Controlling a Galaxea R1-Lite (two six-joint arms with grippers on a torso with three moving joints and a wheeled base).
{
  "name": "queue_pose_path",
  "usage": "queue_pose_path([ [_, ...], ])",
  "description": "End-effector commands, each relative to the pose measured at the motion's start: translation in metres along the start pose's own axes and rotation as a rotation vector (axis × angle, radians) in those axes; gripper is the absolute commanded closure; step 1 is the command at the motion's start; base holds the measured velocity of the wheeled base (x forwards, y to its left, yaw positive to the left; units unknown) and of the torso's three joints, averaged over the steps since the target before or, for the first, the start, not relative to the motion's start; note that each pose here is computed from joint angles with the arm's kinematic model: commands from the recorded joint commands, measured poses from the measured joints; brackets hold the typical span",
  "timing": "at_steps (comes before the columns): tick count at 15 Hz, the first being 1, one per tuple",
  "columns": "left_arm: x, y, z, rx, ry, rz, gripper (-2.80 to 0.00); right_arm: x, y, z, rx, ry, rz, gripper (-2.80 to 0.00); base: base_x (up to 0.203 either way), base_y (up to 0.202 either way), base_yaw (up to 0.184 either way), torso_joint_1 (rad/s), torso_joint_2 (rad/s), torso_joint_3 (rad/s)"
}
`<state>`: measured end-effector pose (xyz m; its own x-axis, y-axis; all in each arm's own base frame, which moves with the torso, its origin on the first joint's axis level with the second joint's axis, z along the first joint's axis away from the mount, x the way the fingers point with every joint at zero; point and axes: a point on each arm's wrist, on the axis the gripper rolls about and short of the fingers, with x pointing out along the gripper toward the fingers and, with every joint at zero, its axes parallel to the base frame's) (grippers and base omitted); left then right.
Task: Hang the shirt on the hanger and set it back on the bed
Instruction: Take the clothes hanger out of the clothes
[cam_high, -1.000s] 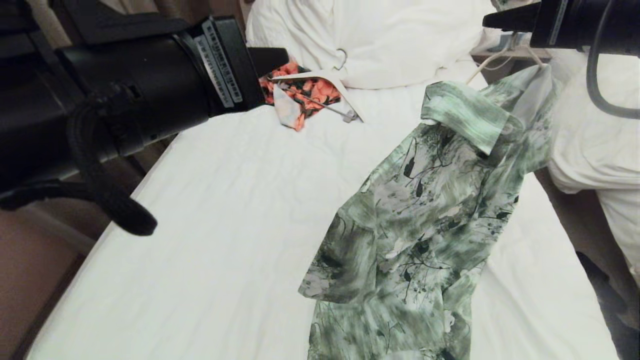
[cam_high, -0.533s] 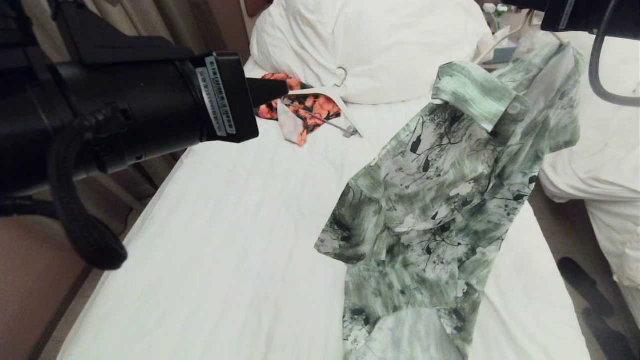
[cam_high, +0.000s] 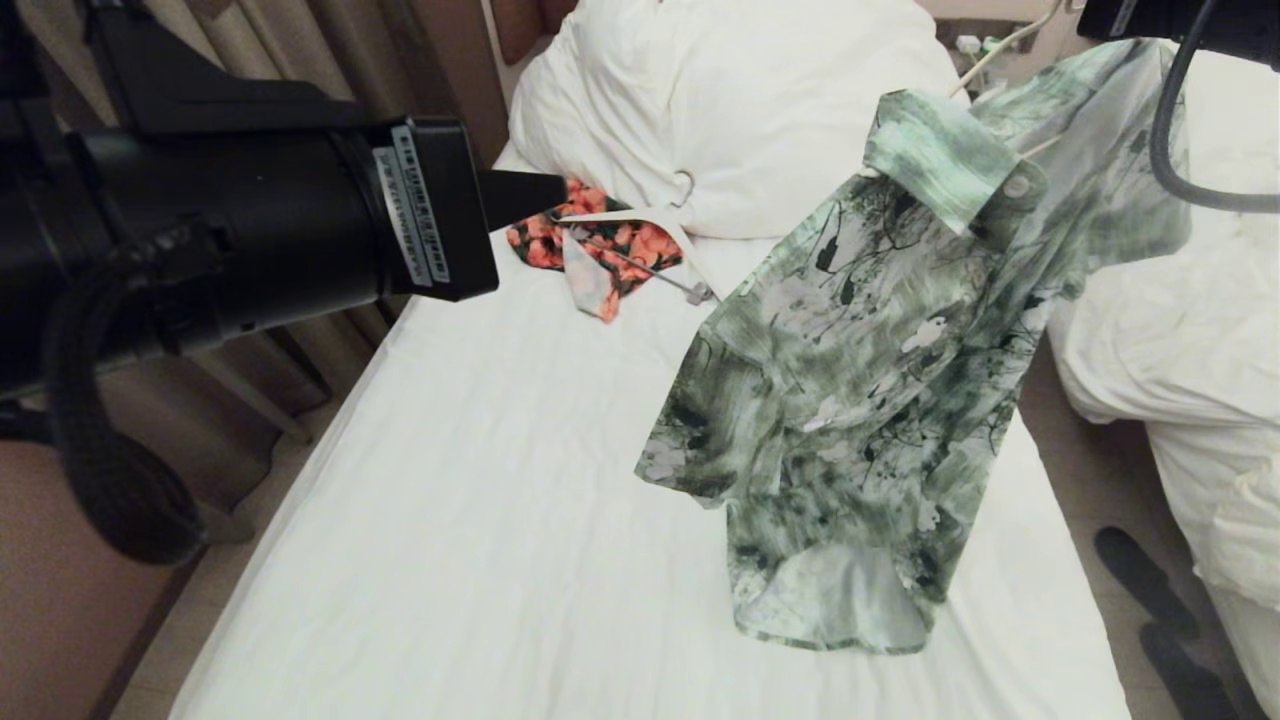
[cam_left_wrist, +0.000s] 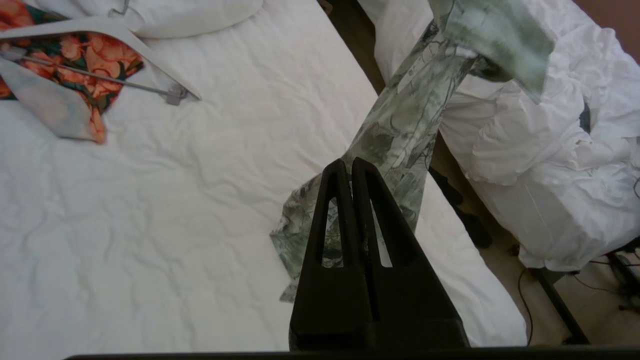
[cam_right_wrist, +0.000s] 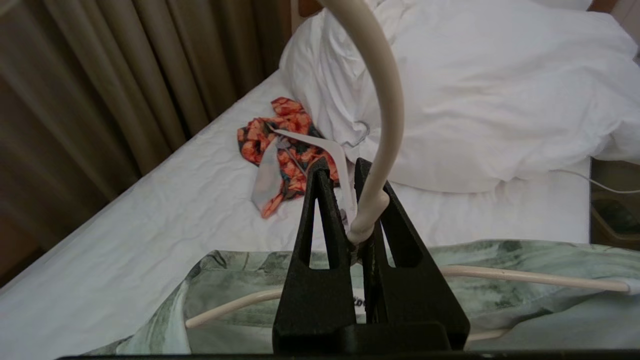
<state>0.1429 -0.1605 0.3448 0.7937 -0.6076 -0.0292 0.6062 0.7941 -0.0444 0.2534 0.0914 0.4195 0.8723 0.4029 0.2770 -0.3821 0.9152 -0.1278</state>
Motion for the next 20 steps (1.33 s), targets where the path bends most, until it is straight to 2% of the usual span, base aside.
queue_pose_path([
  [1,-0.0035,0.0008,0.0011,0.002,0.016,0.002,0.00,0.0014,0.0002,-0.0073,0.001,0.018,-0.011,0.00,0.000,0.000,0.000,0.159,-0.40,-0.237],
  [6,-0.0079,0.0019,-0.0013,0.023,0.109,0.010,0.00,0.0010,-0.0019,-0.0094,0.004,0.007,-0.043,0.00,0.000,0.000,0.000,0.153,-0.35,-0.207],
  [20,-0.0098,0.0019,-0.0011,0.023,0.113,0.005,0.00,0.0014,-0.0015,-0.0100,0.006,-0.011,-0.045,0.00,0.000,0.000,0.000,0.138,-0.30,-0.168],
])
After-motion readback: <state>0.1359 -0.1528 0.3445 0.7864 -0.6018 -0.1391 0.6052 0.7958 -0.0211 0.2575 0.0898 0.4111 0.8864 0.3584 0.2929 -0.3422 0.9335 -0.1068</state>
